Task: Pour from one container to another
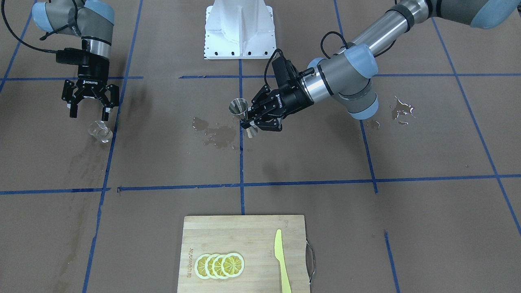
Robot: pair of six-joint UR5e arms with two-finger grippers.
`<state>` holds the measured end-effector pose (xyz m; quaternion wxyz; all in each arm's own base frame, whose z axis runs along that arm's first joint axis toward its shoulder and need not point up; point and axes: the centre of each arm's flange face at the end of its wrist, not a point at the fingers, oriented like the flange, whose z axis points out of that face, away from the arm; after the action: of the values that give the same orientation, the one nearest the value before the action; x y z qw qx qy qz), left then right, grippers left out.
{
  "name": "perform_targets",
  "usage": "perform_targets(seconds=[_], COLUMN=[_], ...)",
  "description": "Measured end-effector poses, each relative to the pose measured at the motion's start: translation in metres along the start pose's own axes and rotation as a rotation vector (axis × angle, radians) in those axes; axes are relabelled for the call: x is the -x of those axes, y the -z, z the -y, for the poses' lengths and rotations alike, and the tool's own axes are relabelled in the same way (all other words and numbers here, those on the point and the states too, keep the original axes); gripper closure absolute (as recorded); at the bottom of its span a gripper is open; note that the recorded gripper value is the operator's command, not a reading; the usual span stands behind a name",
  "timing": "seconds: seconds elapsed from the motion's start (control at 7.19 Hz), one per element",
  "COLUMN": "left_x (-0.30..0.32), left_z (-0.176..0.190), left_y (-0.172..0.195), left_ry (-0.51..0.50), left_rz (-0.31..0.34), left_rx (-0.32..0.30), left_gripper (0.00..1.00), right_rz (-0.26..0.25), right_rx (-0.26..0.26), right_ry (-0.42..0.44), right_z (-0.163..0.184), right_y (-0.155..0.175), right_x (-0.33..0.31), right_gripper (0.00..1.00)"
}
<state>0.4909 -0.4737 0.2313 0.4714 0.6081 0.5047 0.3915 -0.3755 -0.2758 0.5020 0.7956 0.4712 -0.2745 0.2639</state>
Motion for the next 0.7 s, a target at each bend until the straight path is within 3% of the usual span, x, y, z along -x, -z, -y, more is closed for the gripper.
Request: perform_targets(seconds=[0.7], left_x=[-0.001], left_z=[-0.001], left_y=[0.003], left_ry=[-0.006], left_rz=[-0.002], left_rx=[-0.016], left_gripper=[1.0], right_rz=[0.0], right_rx=[-0.01], right_ry=[0.037], right_z=[-0.015], right_y=[-0.002], right_x=[0.004], right_gripper=[0.0])
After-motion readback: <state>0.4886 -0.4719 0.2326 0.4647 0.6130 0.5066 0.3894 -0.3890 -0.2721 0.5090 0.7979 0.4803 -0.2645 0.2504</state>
